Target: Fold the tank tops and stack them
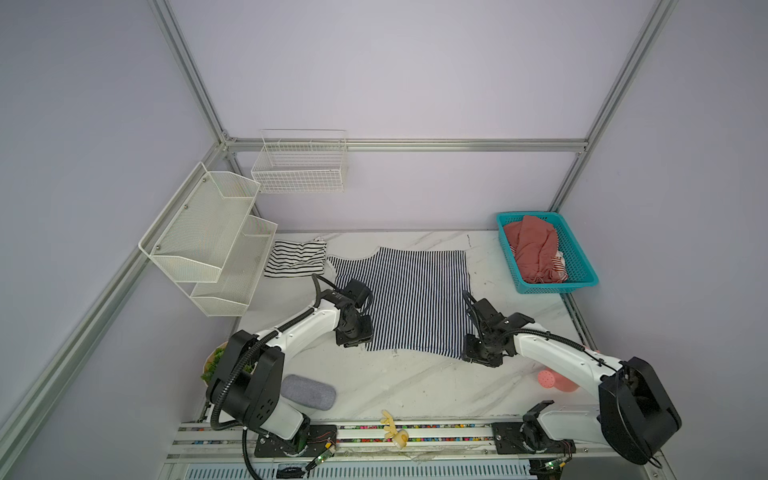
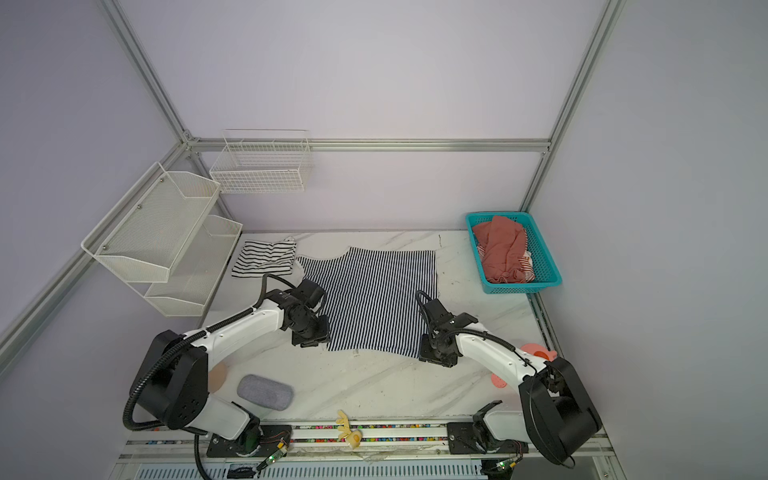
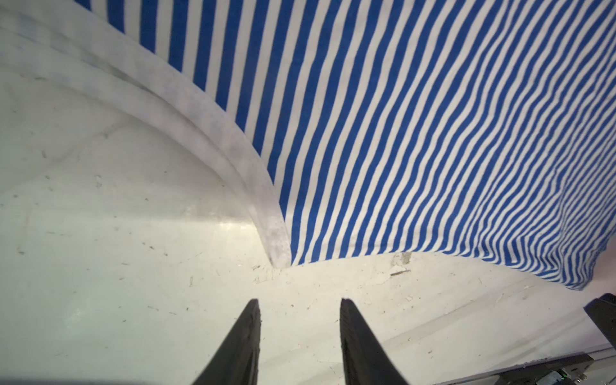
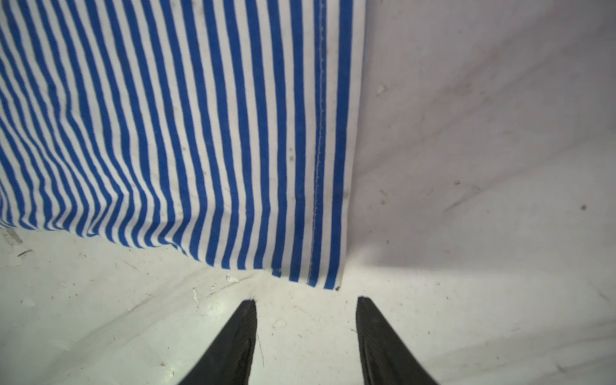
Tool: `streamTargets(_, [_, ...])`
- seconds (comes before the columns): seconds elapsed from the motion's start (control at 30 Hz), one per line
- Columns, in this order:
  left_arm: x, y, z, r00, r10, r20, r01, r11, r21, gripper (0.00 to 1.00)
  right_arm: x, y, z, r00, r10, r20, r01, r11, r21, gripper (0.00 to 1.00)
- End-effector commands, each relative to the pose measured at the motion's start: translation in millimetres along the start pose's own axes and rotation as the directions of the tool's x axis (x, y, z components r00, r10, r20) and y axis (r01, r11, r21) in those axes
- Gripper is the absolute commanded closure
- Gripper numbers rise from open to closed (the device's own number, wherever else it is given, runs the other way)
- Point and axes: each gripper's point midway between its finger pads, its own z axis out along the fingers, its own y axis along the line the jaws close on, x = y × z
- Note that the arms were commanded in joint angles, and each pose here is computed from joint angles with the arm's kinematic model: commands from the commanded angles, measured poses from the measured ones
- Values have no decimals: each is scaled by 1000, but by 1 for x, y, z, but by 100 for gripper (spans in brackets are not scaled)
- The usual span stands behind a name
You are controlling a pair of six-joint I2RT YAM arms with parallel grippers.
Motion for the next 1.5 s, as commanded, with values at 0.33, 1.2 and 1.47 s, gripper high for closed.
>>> streamTargets(0.33, [2, 14, 18, 998, -55, -6, 54, 996, -72, 66, -1, -9, 12, 999, 44, 6, -44, 998, 53, 48])
streamTargets(1.2, [9, 14, 44, 995, -81, -65, 76, 994, -75, 86, -8, 1, 21, 999, 39, 9, -39, 999, 27, 73])
streamTargets(1.47, [14, 18, 45, 993, -93, -74, 88, 993, -76, 100, -4, 0, 25, 999, 39, -7, -39, 999, 23, 86])
